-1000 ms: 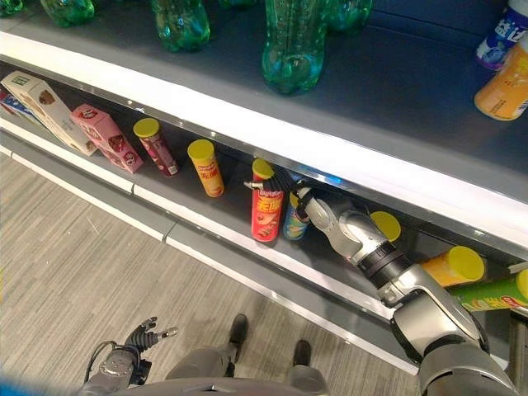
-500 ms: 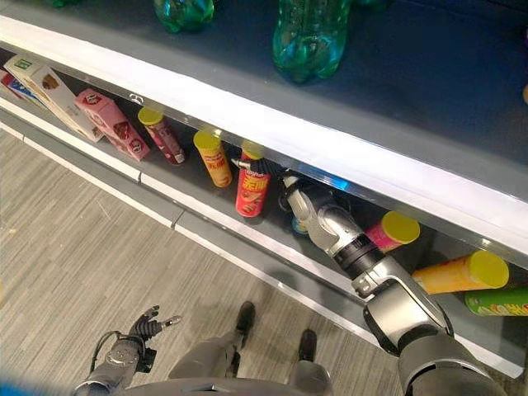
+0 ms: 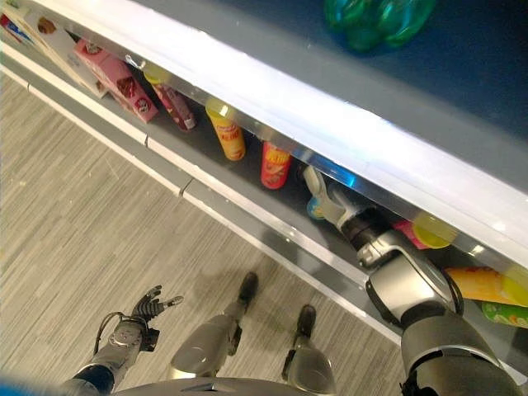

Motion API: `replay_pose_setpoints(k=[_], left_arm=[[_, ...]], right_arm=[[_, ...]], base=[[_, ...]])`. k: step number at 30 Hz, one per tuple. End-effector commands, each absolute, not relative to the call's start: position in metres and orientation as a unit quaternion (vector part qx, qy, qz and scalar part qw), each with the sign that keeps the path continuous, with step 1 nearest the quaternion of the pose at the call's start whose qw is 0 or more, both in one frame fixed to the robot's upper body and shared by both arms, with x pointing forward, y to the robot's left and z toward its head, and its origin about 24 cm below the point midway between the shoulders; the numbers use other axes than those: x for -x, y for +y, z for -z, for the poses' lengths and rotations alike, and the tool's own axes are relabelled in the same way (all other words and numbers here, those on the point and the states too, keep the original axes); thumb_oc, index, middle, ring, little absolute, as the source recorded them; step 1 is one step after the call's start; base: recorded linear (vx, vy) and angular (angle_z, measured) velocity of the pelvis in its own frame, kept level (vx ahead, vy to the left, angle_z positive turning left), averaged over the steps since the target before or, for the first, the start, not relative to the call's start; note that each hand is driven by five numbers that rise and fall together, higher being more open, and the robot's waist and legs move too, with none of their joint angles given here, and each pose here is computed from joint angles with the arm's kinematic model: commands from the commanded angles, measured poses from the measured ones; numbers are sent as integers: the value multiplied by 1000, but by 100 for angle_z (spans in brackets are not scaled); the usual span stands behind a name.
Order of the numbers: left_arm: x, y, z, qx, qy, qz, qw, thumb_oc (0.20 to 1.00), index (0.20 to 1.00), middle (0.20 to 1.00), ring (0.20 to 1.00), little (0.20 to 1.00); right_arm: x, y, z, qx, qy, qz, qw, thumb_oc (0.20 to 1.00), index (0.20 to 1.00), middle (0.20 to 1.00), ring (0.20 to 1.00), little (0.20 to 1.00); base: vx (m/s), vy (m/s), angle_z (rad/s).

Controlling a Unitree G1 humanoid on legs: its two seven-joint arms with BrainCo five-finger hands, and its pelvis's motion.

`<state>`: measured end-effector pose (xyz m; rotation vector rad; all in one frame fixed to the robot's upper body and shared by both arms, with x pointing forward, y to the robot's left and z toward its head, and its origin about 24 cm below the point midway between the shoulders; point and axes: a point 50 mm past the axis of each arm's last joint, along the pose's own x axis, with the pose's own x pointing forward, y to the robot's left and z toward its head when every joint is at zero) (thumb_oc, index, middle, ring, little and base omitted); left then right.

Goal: Put the goods on the table back onto the shelves and tidy them up.

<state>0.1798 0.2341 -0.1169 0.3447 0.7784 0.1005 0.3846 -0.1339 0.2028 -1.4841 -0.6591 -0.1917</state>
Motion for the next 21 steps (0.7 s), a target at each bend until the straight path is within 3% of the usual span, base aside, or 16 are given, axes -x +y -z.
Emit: replay_pose_setpoints(k=[1,12,21], left_arm=[[-191,248,106,-170,353,-62,918,1000,1000,1000,1000,1000],[-207,242,96,-162,323,-61,930,1000,1000,1000,1000,1000],[-208,239,96,-158,322,-59,932,1000,1000,1000,1000,1000]], right_arm=[[-379,-126,-253,643,-384,151,645,200,200,200,200,200],[-382,-148,-255,619,-360,204,667,200,200,200,200,200],[-381,-147,-236,612,-346,191,686,200,200,200,200,200]], base=[[0,0,0],[-9,10,1],[-2,7,0]])
